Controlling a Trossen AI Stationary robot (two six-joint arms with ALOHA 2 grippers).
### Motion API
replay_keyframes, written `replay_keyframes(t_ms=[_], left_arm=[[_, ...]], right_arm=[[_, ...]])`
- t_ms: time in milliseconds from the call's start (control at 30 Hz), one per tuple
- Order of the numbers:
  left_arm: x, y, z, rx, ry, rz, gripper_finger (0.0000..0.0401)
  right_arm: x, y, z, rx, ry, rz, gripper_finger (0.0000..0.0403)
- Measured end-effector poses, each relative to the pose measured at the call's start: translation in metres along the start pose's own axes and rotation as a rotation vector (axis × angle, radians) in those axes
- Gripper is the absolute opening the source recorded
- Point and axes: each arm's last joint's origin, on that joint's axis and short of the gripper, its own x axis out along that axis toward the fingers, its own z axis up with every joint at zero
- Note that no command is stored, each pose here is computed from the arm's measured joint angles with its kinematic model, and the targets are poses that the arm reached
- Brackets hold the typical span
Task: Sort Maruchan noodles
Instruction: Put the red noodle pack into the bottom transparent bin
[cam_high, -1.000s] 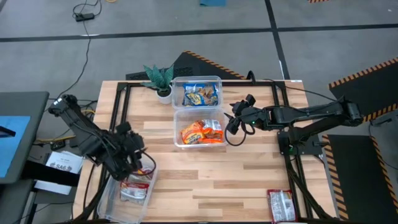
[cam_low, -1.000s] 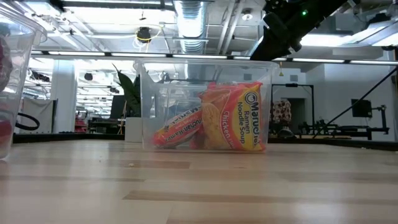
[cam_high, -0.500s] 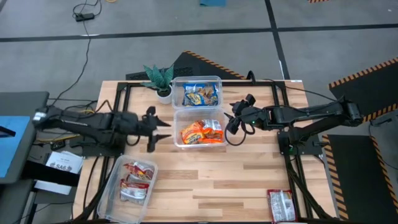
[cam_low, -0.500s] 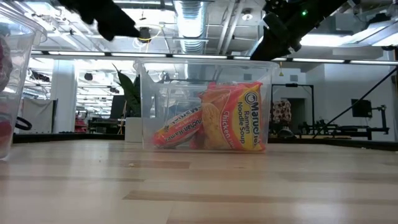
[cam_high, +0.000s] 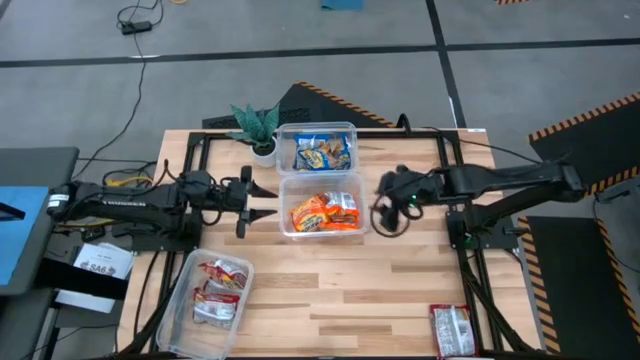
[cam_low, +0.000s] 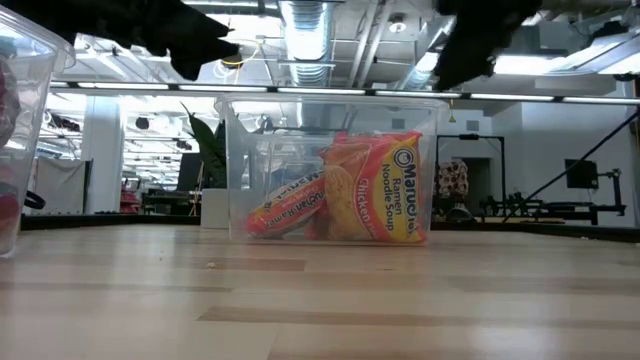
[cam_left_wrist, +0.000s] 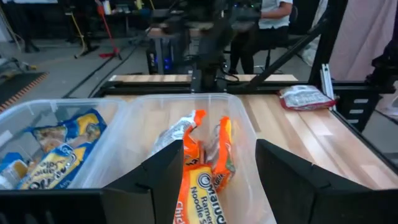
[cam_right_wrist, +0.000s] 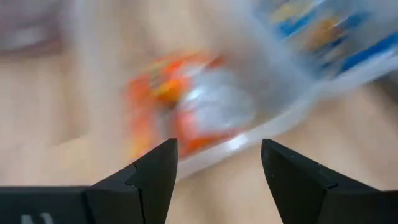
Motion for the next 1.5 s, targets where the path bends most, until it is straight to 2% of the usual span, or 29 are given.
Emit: replay_keyframes(t_ms=[200, 300, 467, 600, 667, 800, 900, 1200, 1267, 1367, 1433, 1500], left_arm=[[0.000, -0.001, -0.002, -0.016, 0.017, -0.008, 0.0187], [0.000, -0.002, -0.003, -0.019, 0.030, 0.001, 0.0187], [0.000, -0.004, -0.003, -0.024, 0.035, 0.003, 0.0187], [0.000, -0.004, -0.003, -0.025, 0.035, 0.002, 0.0187], [0.000, -0.004, -0.003, -0.022, 0.035, 0.002, 0.0187], [0.000, -0.004, -0.003, -0.006, 0.035, 0.004, 0.0187], [0.000, -0.004, -0.003, -0.004, 0.034, 0.004, 0.0187], [0.000, -0.004, -0.004, 0.005, 0.037, 0.004, 0.0187], [0.000, -0.004, -0.004, 0.003, 0.038, 0.004, 0.0187], [0.000, -0.004, -0.004, 0.003, 0.041, 0.004, 0.0187], [0.000, -0.004, -0.004, 0.002, 0.043, 0.004, 0.0187], [0.000, -0.004, -0.004, 0.002, 0.043, 0.004, 0.0187]], right_arm=[[-0.039, 0.032, -0.017, 0.106, 0.345, 0.243, 0.0250], [-0.049, 0.048, -0.040, 0.134, 0.551, 0.258, 0.0225], [-0.057, 0.074, -0.072, 0.180, 0.781, 0.144, 0.0131], [-0.052, 0.102, -0.084, 0.207, 0.963, 0.275, 0.0035], [-0.045, 0.114, -0.088, 0.216, 1.048, 0.339, 0.0013], [-0.023, 0.131, -0.100, 0.242, 1.242, 0.361, 0.0016], [-0.005, 0.142, -0.114, 0.215, 1.383, 0.366, 0.0011], [0.032, 0.162, -0.162, 0.092, 1.649, 0.405, 0.0008], [0.032, 0.161, -0.174, 0.081, 1.695, 0.401, 0.0007], [0.028, 0.151, -0.193, 0.100, 1.745, 0.320, 0.0007], [0.023, 0.145, -0.200, 0.140, 1.739, 0.290, 0.0007], [0.020, 0.144, -0.205, 0.195, 1.700, 0.314, 0.0007]])
